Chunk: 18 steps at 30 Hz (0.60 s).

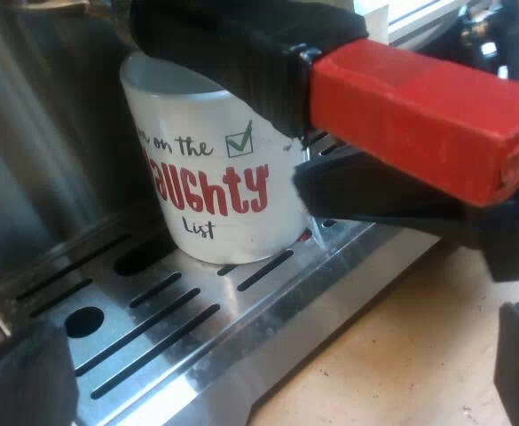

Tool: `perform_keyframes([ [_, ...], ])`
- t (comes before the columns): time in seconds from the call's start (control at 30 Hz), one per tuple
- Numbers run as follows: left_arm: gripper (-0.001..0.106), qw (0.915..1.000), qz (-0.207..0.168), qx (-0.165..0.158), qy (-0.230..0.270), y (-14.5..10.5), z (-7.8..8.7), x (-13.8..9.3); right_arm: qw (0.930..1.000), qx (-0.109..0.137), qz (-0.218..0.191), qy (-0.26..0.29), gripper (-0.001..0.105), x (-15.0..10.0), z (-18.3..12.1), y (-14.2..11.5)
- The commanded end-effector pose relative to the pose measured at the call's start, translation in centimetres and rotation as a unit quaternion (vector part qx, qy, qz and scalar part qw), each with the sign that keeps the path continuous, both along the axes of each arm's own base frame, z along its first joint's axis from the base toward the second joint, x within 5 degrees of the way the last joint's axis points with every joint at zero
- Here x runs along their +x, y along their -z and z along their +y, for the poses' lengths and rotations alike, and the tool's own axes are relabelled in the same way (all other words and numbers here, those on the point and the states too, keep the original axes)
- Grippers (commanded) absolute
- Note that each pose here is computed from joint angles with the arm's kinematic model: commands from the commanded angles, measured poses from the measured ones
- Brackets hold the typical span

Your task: Place mug into machine

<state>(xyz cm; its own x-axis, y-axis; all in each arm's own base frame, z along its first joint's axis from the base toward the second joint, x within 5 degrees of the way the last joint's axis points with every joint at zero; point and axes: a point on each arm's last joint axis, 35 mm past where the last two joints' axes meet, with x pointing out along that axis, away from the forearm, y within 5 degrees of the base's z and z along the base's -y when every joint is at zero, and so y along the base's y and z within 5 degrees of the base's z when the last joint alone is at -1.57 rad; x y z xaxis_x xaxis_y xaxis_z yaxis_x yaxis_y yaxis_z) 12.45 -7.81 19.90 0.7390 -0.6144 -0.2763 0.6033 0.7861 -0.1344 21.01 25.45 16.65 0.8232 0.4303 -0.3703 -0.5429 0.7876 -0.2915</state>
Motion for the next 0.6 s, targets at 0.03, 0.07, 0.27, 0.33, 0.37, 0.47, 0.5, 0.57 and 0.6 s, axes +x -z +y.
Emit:
perform_keyframes([
  [0.03, 0.098, 1.0000, -0.005, -0.008, 0.000, -0.2, -0.1, 0.1, 0.9999, -0.002, -0.003, 0.013, 0.054, -0.5, -0.6, 0.0],
  [0.07, 0.098, 1.0000, -0.005, -0.008, 0.000, -0.2, -0.1, 0.1, 0.9998, -0.001, 0.004, 0.020, 0.054, -0.8, -1.0, 0.4],
  [0.27, 0.098, 1.0000, -0.005, -0.008, 0.000, -0.2, -0.1, 0.1, 0.9996, 0.010, 0.012, 0.025, 0.054, -1.7, -2.1, 1.7],
  [0.33, 0.098, 1.0000, -0.005, -0.008, 0.000, -0.2, -0.1, 0.1, 0.9996, 0.016, 0.006, 0.024, 0.054, -1.7, -2.1, 1.6],
  [0.37, 0.098, 1.0000, -0.005, -0.008, 0.000, -0.2, -0.1, 0.1, 0.9995, 0.022, 0.001, 0.023, 0.054, -1.6, -2.0, 1.5],
  [0.47, 0.098, 1.0000, -0.005, -0.008, 0.000, -0.2, -0.1, 0.1, 0.9991, 0.028, -0.026, 0.015, 0.054, -1.4, -1.7, 1.4],
  [0.5, 0.098, 1.0000, -0.005, -0.008, 0.000, -0.2, -0.1, 0.1, 0.9992, 0.028, -0.026, 0.015, 0.054, -1.4, -1.7, 1.5],
  [0.57, 0.098, 1.0000, -0.005, -0.008, 0.000, -0.2, -0.1, 0.1, 0.9989, 0.032, -0.032, 0.014, 0.054, -1.2, -1.5, 2.0],
  [0.6, 0.098, 1.0000, -0.005, -0.008, 0.000, -0.2, -0.1, 0.1, 0.9987, 0.034, -0.034, 0.014, 0.054, -1.2, -1.4, 2.2],
])
